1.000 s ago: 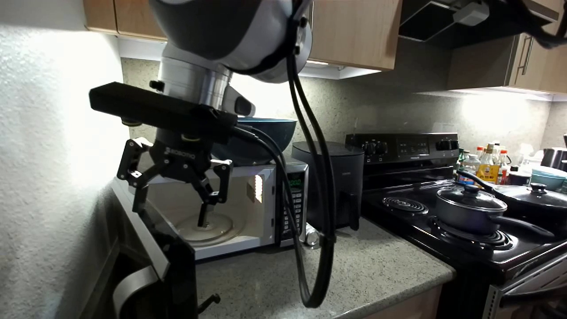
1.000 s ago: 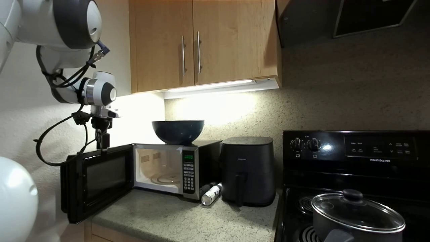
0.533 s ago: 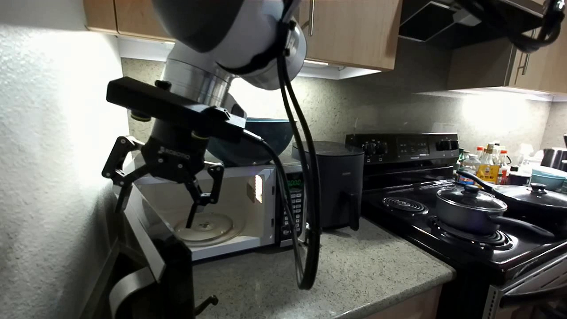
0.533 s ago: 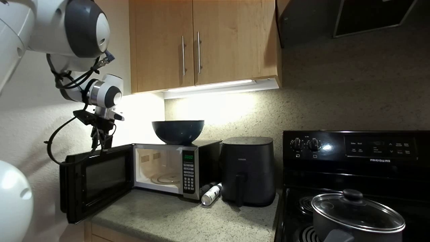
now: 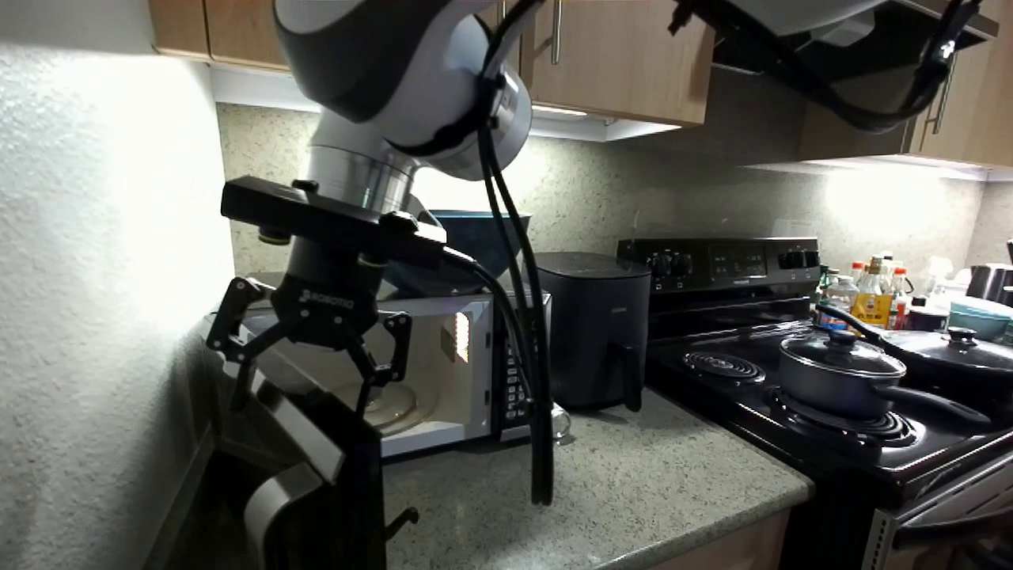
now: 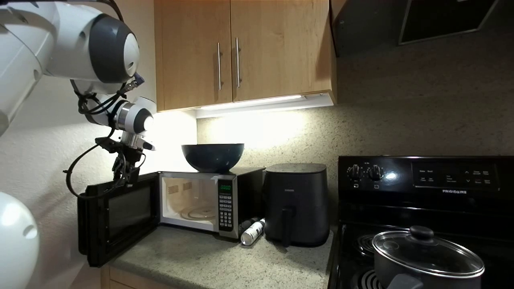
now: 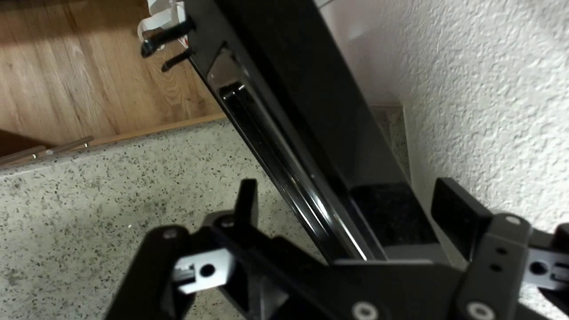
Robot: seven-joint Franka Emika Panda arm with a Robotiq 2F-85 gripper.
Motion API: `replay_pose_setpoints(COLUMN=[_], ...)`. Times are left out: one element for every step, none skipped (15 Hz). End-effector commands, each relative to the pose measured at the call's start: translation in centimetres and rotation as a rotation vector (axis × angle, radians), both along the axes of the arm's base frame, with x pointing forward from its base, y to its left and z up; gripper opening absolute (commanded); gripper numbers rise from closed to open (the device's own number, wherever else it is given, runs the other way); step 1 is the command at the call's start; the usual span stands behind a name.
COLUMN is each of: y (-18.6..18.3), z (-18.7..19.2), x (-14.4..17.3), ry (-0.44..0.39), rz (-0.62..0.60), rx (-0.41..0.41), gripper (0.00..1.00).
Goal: Remove the bowl from the microwave and put it on top of the microwave
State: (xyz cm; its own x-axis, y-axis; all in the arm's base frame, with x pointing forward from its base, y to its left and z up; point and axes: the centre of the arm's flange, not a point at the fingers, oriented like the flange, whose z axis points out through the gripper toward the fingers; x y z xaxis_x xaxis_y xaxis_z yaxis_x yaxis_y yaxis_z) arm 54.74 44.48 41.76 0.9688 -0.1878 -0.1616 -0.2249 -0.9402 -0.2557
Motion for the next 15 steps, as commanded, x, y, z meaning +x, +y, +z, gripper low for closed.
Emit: replay_pose_setpoints(y=[0.0, -0.2, -0.2, -0.3, -0.3, -0.3, -0.3, -0.3, -0.4, -0.6, -0.8, -1.2, -1.5, -1.9, -2.2], z=[-0.1, -0.1, -0.1, 0.0, 0.0, 0.1, 0.4, 0.7, 1.1, 1.5, 1.8, 2.3, 2.5, 2.7, 2.9], x=[0.9, 1.0, 1.1, 1.1, 1.1, 1.2, 1.4, 1.8, 2.2, 2.7, 3.2, 3.7, 4.1, 4.5, 4.9], ry=[-0.039, -0.057, -0.077, -0.101, -0.135, -0.209, -0.268, -0.321, -0.371, -0.416, -0.46, -0.504, -0.549, -0.593, -0.637], rz=[-0.037, -0.043, -0.049, -0.057, -0.065, -0.085, -0.103, -0.129, -0.157, -0.192, -0.227, -0.262, -0.296, -0.328, -0.36], rx=[-0.019, -0.027, -0.034, -0.044, -0.053, -0.062, -0.061, -0.044, -0.035, -0.022, -0.013, -0.01, -0.01, -0.01, -0.017], gripper=[1.0, 1.0, 1.0, 1.0, 1.0, 1.0, 1.0, 1.0, 1.0, 1.0, 1.0, 1.0, 1.0, 1.0, 1.0])
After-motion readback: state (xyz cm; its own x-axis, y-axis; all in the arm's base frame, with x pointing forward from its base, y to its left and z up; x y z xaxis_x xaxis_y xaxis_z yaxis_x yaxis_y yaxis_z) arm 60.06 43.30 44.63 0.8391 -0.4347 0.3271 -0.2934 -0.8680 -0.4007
